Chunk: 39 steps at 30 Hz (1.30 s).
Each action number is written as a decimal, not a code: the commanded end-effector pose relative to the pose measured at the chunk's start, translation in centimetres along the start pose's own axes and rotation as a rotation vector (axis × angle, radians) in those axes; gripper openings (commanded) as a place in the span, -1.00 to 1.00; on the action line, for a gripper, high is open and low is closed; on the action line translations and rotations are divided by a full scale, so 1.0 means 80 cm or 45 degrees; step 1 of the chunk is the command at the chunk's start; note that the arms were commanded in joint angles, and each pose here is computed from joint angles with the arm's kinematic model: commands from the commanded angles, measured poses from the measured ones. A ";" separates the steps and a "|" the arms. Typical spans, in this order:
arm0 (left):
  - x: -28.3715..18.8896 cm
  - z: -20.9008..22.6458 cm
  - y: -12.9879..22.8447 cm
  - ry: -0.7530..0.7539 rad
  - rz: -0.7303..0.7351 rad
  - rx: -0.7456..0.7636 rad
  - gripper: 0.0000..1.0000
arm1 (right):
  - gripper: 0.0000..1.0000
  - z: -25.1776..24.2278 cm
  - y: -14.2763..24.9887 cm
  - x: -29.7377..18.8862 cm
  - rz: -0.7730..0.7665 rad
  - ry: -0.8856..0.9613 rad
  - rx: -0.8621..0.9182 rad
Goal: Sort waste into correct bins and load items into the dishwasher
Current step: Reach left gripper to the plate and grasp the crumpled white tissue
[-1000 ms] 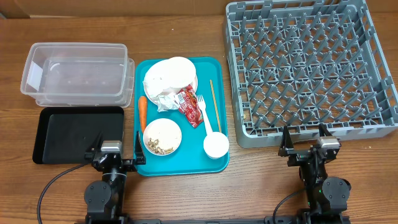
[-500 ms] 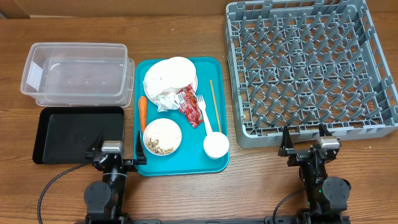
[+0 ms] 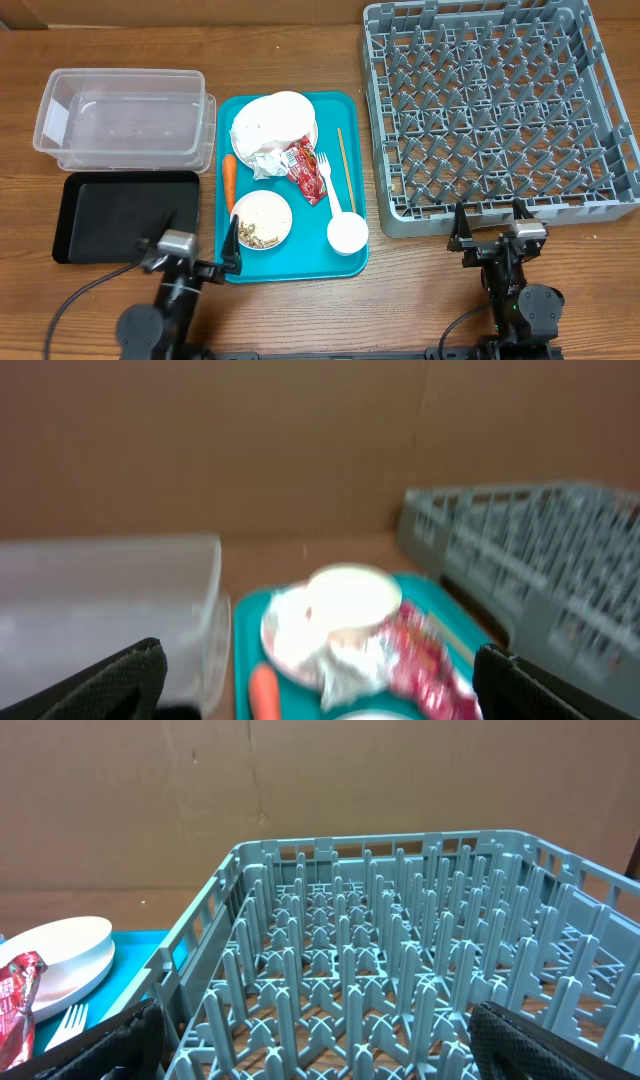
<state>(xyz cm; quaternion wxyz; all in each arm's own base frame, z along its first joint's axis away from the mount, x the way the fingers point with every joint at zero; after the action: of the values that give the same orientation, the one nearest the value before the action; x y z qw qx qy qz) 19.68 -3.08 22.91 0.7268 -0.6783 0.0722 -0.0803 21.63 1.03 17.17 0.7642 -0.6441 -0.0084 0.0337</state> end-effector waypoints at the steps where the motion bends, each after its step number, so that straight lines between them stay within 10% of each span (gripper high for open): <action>1: -0.009 -0.003 -0.048 0.030 -0.063 -0.012 1.00 | 1.00 -0.001 0.001 0.000 -0.011 0.002 -0.002; 24: 0.047 -0.061 -0.039 0.595 0.831 -0.426 1.00 | 1.00 -0.001 0.001 0.000 -0.011 0.002 -0.002; 39: 0.072 -0.073 -0.028 0.625 0.926 -0.691 1.00 | 1.00 -0.001 0.001 0.000 -0.011 0.002 -0.001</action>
<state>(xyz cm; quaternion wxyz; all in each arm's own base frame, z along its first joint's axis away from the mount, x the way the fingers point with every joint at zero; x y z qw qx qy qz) 23.99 -9.56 23.53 0.4801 -0.7270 0.4878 0.0544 21.63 1.03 17.17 0.7639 -0.6444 -0.0083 0.0336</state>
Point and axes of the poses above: each gripper's point midway between its finger pads, its own x axis out along the fingers, its own z axis along the line the jaws close on, y = z × x, the point moved 3 cm from there along -x, back along the fingers, and after that the axes turned 7 degrees about x, right-handed, at the moved point
